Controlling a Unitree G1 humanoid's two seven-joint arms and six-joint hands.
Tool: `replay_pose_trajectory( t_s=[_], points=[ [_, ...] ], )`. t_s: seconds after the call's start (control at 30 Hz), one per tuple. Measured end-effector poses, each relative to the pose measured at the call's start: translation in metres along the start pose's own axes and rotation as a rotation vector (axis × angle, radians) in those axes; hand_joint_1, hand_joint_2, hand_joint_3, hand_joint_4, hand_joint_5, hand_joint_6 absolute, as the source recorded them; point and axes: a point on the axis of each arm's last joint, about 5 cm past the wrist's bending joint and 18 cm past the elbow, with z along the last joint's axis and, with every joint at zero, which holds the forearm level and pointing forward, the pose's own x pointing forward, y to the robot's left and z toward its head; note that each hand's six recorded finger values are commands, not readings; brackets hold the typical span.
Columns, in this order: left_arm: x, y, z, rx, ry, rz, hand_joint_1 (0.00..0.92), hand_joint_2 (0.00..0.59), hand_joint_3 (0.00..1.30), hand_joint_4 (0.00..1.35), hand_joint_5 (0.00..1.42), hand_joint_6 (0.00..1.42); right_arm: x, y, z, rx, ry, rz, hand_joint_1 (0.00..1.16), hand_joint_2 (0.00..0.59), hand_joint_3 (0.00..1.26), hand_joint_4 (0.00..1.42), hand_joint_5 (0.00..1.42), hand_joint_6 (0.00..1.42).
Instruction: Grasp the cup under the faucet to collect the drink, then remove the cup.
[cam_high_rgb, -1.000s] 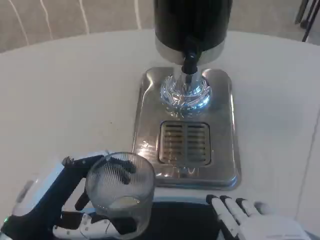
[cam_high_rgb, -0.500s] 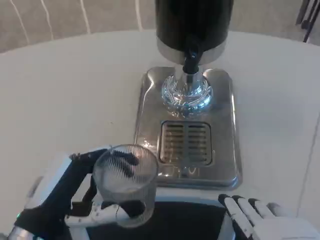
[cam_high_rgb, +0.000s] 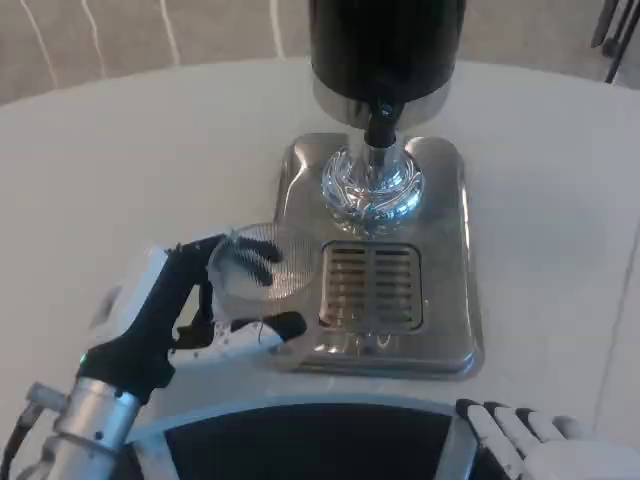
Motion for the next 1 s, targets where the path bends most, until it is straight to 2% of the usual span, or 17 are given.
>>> replay_pose_trajectory(
  t_s=[0.3,0.57,0.77,1.0],
  points=[
    [0.025,-0.016,-0.0004,0.001,-0.008,0.001,0.544,0.061,0.99,1.16,1.37,0.57,0.001,-0.0006,0.0007,0.014,0.020,0.026,0.27,0.526,0.00,0.00,0.00,0.00],
    [0.048,-0.025,0.0043,0.008,-0.020,-0.009,0.544,0.060,0.99,1.16,1.37,0.57,-0.005,0.0006,-0.0025,0.023,0.046,0.057,0.27,0.526,0.00,0.00,0.00,0.00],
    [0.063,-0.033,0.0085,0.021,0.003,-0.020,0.544,0.060,0.99,1.16,1.37,0.57,-0.006,-0.0006,-0.0040,0.024,0.051,0.056,0.27,0.526,0.00,0.00,0.00,0.00],
    [0.072,-0.043,0.0117,0.043,0.033,-0.049,0.540,0.058,0.99,1.16,1.37,0.58,-0.007,-0.0009,-0.0052,0.030,0.059,0.057,0.27,0.526,0.00,0.00,0.00,0.00]
  ],
)
